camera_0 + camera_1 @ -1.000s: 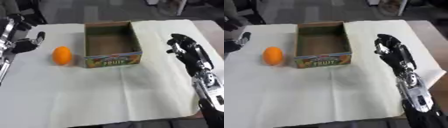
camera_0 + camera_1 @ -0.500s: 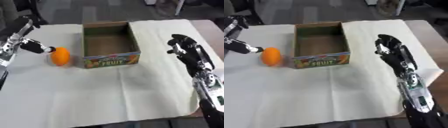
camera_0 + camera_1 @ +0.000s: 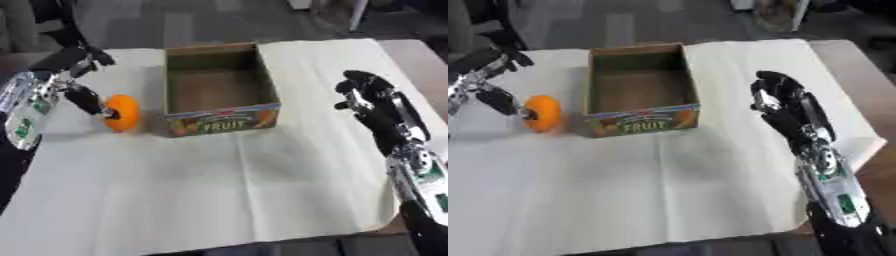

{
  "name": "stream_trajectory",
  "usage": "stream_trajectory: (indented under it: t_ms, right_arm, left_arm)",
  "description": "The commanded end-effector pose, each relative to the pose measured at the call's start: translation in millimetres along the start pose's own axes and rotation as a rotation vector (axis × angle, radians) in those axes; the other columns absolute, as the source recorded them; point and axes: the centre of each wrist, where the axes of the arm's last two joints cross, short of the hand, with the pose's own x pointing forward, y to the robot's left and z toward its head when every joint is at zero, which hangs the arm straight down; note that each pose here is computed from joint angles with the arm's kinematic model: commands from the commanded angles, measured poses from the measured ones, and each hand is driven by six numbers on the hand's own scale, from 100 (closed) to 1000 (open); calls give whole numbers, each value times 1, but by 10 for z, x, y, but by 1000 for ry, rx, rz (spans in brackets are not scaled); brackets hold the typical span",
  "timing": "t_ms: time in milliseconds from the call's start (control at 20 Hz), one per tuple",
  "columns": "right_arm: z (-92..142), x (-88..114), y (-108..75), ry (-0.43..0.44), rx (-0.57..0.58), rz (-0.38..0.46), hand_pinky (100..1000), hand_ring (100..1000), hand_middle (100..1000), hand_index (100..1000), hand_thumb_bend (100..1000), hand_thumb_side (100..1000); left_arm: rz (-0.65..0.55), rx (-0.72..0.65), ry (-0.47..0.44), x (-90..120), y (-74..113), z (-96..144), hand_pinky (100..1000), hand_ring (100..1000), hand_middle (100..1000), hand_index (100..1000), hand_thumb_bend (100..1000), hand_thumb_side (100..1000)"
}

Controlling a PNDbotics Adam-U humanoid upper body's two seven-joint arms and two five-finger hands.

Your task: Pick up objects on the table and place them in the box.

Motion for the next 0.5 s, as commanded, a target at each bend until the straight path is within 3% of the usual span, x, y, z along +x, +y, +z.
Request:
stream_trajectory:
  t_ms: [50, 300, 500]
  right_arm:
    - [-29, 62, -56, -19, 8, 21, 618, 776, 635, 791, 100, 379]
    - [-34, 68, -54, -22, 9, 21, 618, 776, 635, 791, 100, 380]
    - [-40, 73, -53, -24, 9, 21, 618, 776, 635, 791, 100, 380]
  left_arm:
    - [-10, 1, 19, -29, 54, -48, 728, 742, 748, 826, 826, 166]
    - [-11, -15, 43, -57, -115, -93, 710, 720, 718, 814, 821, 129]
    - [-7, 5, 63, -72, -199, -112, 654, 608, 615, 748, 757, 135]
